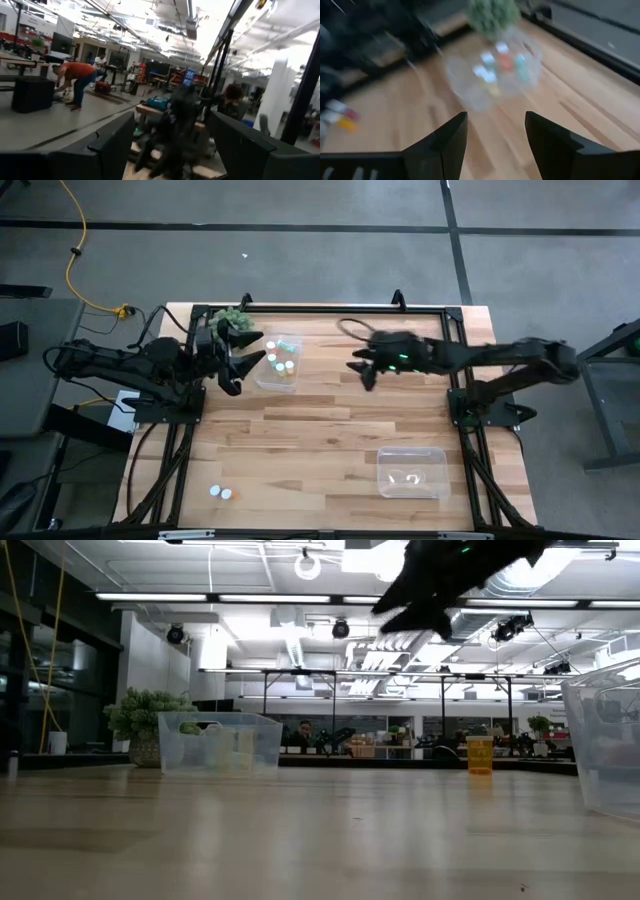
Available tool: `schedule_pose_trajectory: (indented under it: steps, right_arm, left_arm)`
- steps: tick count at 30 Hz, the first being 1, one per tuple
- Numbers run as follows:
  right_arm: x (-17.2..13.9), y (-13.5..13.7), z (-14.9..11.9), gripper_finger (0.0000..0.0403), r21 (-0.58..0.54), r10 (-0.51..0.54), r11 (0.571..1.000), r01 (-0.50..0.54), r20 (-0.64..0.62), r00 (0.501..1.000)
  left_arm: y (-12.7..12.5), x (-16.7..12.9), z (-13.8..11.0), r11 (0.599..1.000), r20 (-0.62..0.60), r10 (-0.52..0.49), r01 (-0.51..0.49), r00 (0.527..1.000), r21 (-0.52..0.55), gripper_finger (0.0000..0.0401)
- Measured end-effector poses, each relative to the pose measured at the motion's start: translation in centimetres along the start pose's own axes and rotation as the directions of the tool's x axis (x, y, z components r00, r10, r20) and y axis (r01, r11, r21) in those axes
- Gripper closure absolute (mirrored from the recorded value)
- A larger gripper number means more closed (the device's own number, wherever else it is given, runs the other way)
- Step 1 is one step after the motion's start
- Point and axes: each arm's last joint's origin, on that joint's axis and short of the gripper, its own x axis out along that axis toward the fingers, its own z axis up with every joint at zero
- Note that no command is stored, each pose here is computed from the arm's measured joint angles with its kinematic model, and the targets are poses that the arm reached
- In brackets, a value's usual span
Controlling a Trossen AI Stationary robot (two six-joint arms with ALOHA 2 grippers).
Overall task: Pick and place medicine bottles into bin by pill shape (circle, oval)
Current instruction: Put the small orange tablet bottle into the top transparent bin
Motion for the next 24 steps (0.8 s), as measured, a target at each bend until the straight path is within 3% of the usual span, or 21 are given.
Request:
schedule_pose_trajectory:
  steps: [7, 16, 24]
  right_arm:
    - [-4.3, 0.3, -1.0, 0.0210, -0.117, 0.141, 0.986, -0.115, 0.244, 0.960]
    - [-5.5, 0.5, -0.5, 0.0210, -0.117, 0.173, 0.983, -0.144, 0.300, 0.938]
    - [-5.4, 0.5, -0.5, 0.0210, -0.117, 0.174, 0.983, -0.145, 0.301, 0.938]
  left_arm:
    - [-0.1, 0.8, -1.3, 0.998, -0.060, 0.001, 0.002, 0.998, 0.065, 0.0149]
    - [0.2, 2.6, -4.1, 0.998, -0.169, -0.033, 0.024, 0.985, -0.055, 0.0149]
    - [0.0, 2.8, -4.8, 0.998, -0.204, -0.046, 0.036, 0.978, -0.049, 0.0149]
